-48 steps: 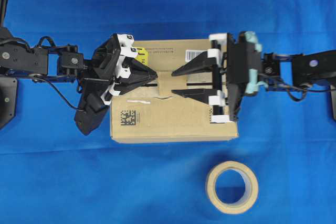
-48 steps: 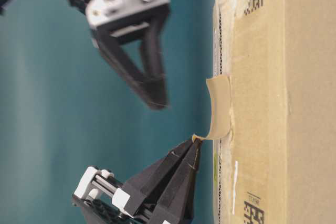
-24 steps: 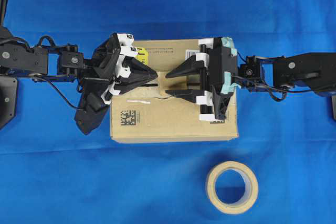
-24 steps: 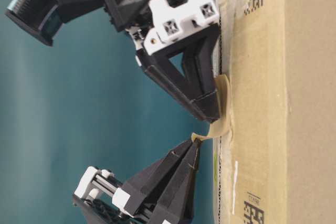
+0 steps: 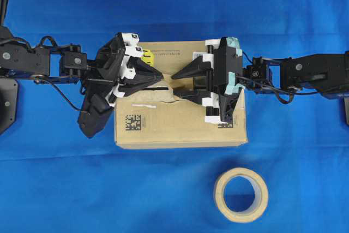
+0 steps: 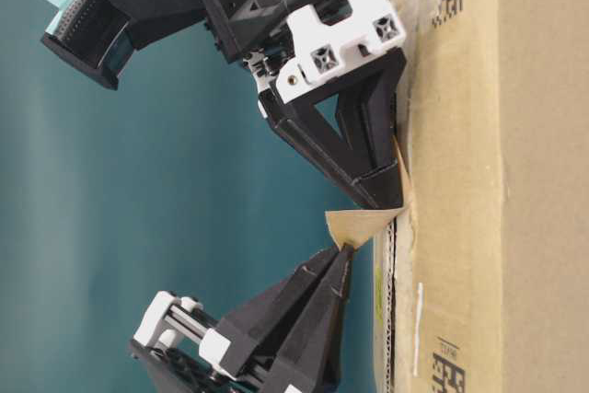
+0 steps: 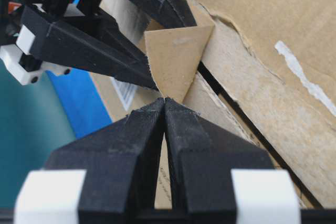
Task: Apply tape along the seams of the closed cardboard box to seal it securely.
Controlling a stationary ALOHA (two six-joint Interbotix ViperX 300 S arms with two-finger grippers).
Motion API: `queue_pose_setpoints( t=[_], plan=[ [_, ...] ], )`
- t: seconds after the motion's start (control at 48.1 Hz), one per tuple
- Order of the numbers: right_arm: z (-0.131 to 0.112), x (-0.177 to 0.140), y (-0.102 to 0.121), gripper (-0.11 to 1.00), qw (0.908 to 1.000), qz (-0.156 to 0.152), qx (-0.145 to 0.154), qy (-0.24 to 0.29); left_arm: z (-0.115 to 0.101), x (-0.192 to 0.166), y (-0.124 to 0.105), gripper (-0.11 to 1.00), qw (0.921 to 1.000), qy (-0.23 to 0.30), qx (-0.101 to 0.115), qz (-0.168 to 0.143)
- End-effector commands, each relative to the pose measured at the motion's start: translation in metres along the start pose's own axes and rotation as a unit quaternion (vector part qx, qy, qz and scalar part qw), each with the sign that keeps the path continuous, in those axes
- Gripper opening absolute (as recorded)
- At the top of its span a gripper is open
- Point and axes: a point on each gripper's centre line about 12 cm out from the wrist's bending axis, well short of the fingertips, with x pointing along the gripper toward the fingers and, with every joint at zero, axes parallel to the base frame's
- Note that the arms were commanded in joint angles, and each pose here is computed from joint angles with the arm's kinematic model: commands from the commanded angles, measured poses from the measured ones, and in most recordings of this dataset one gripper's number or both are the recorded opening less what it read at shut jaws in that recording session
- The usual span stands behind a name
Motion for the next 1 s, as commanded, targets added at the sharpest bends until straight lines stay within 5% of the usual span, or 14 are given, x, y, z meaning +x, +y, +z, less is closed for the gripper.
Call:
queue_pose_setpoints(
  t=[0.0, 0.561, 0.832, 0.977],
  plan=[
    [0.0045, -0.0004, -0.0002, 0.50, 1.0000, -0.001, 0.003, -0.004, -0.0007, -0.0014, 0.0103, 0.02, 0.9999, 0.002, -0.002, 0.010],
    [0.0005, -0.0018, -0.0011, 0.50, 1.0000, -0.003, 0.008, 0.002, -0.0104, -0.0028, 0.0088, 0.03, 0.9995, 0.024, -0.009, -0.017],
    [-0.0007, -0.0022, -0.0017, 0.50, 0.9999, -0.005, 0.013, 0.003, -0.0103, -0.0032, 0.0114, 0.37, 0.9993, 0.027, -0.011, -0.022],
    [-0.0019, -0.0025, -0.0020, 0.50, 0.9999, -0.006, 0.014, 0.005, -0.0105, -0.0039, 0.0106, 0.46, 0.9989, 0.031, -0.009, -0.034]
  ],
)
